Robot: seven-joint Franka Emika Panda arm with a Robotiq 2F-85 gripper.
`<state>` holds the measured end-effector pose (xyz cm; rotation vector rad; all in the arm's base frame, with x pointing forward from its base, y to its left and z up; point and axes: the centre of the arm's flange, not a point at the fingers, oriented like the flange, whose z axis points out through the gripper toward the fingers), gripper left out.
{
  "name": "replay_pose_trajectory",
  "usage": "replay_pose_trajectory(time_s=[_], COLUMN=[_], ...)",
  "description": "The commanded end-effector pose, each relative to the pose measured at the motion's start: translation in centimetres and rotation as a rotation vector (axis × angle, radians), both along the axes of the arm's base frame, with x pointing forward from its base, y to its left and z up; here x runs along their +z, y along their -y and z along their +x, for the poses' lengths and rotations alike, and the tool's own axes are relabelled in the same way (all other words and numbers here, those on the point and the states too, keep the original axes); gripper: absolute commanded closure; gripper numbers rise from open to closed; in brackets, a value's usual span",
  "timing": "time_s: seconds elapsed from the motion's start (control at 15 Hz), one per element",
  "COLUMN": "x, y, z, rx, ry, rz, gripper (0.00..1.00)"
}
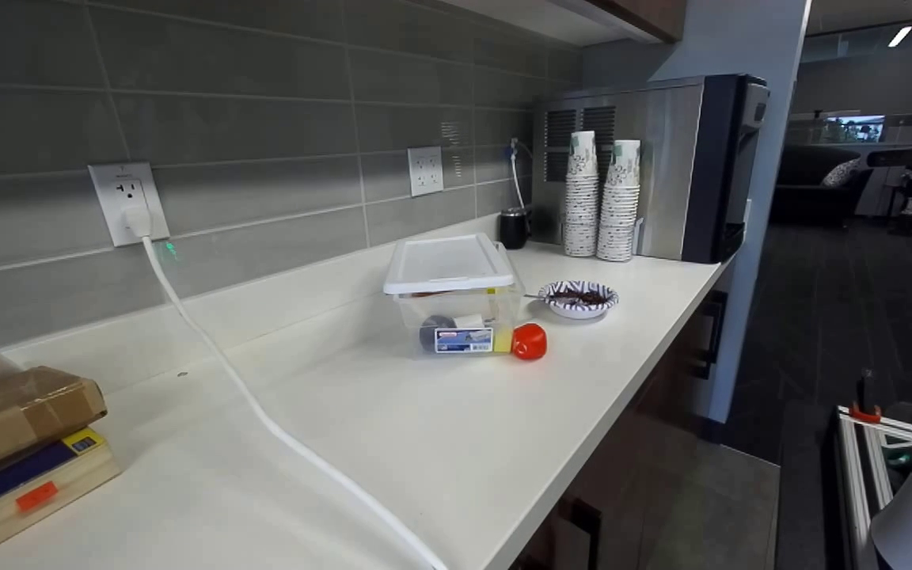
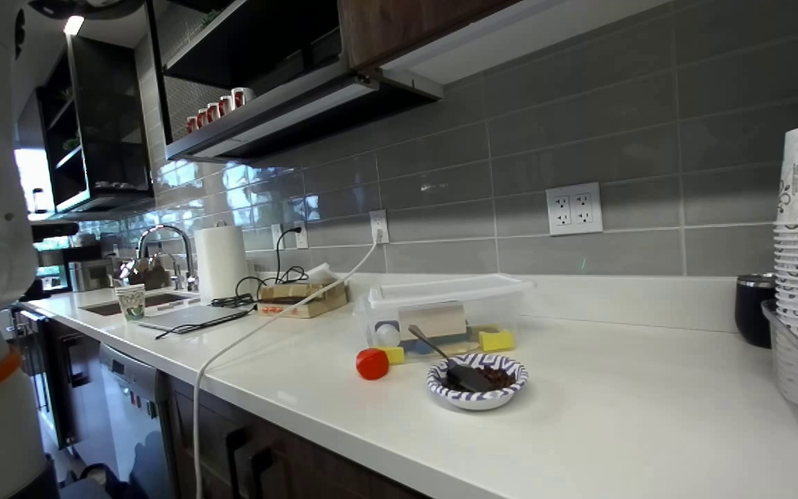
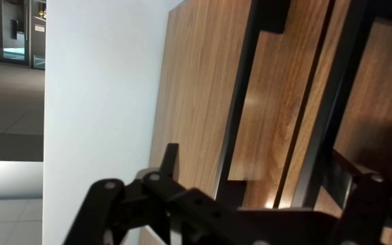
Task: Partially open the cabinet's left door, then close it
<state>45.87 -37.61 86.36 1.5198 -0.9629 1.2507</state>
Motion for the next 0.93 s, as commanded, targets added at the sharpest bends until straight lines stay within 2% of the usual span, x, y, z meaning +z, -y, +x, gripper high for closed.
replay_pose_trajectory(time_s=[0.0,0.47,0.73,0.87], x=[2.0,3.7,6.6,6.5], y=[0.4,-1.8,-3.0,-3.1], z=[-0.9,-6.8,-11.4,-13.1], rx=[-0.06,-0.071,-0.103,-0.125], ry=[0.019,0.03,0.064,0.055], rz=[-0.043,-0.056,-0.111,-0.095], gripper=[0.0,0.0,0.0,0.0])
